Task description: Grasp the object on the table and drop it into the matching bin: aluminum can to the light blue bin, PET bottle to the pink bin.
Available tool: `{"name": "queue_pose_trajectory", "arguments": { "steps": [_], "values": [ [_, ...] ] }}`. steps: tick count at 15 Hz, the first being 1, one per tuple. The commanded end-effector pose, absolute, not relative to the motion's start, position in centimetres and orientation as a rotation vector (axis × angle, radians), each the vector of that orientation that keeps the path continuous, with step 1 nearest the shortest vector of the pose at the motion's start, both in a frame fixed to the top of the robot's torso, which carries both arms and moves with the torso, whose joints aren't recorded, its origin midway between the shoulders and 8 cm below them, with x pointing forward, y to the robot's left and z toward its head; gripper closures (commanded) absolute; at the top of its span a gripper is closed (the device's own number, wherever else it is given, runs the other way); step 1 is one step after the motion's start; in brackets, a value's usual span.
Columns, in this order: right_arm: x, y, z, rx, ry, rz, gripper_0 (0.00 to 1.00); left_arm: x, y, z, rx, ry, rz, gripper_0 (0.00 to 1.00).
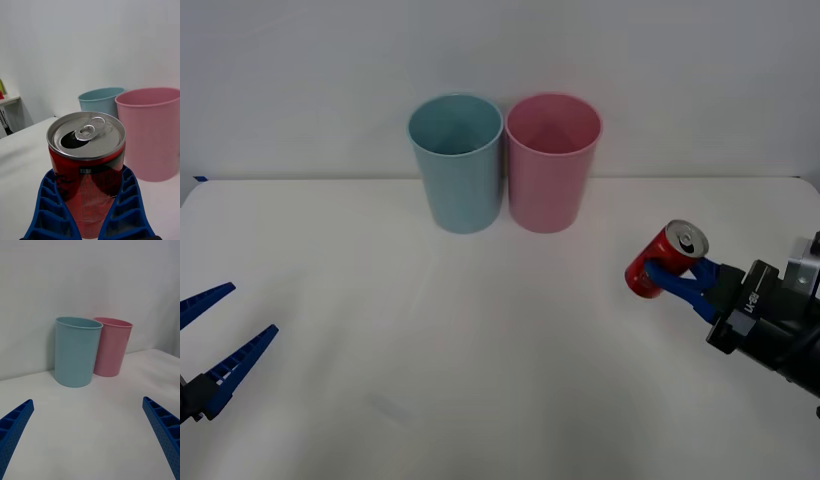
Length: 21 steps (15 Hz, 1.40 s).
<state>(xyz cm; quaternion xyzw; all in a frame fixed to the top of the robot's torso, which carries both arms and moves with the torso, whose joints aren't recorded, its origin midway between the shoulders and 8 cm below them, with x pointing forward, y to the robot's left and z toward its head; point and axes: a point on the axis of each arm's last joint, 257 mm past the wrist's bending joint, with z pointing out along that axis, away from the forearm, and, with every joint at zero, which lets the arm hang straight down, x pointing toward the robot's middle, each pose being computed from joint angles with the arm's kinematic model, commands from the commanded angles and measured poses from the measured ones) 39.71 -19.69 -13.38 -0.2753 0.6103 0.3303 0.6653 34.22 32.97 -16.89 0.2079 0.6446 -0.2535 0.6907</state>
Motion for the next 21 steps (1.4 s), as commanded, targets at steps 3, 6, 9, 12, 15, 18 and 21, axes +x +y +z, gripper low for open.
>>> {"name": "queue_pose_trajectory", "arguments": {
  "steps": [3,6,9,12,15,18,21],
  "values": [
    [42.1,-17.9,-7.6,-0.670,1.329,0.811,1.00,34.2,33.0,-16.9,0.465,1.441,-0.567,0.00],
    [44.4,-15.8,-4.3,-0.712,1.316,0.817,1.00,34.2,33.0,-16.9,0.465,1.441,-0.567,0.00],
    [46.8,-12.9,-1.7,-0.709,1.300,0.808,1.00,34.2,33.0,-16.9,0.465,1.441,-0.567,0.00],
    [48.7,-10.1,-0.5,-0.715,1.300,0.800,1.00,34.2,33.0,-16.9,0.465,1.441,-0.567,0.00],
    [51.4,-7.6,0.2,-0.766,1.301,0.787,1.00,34.2,33.0,-16.9,0.465,1.441,-0.567,0.00],
    [54.1,-5.8,0.5,-0.769,1.306,0.762,1.00,34.2,33.0,-16.9,0.465,1.441,-0.567,0.00],
    [56.2,-3.9,0.9,-0.763,1.314,0.762,1.00,34.2,33.0,-16.9,0.465,1.441,-0.567,0.00]
  ]
}}
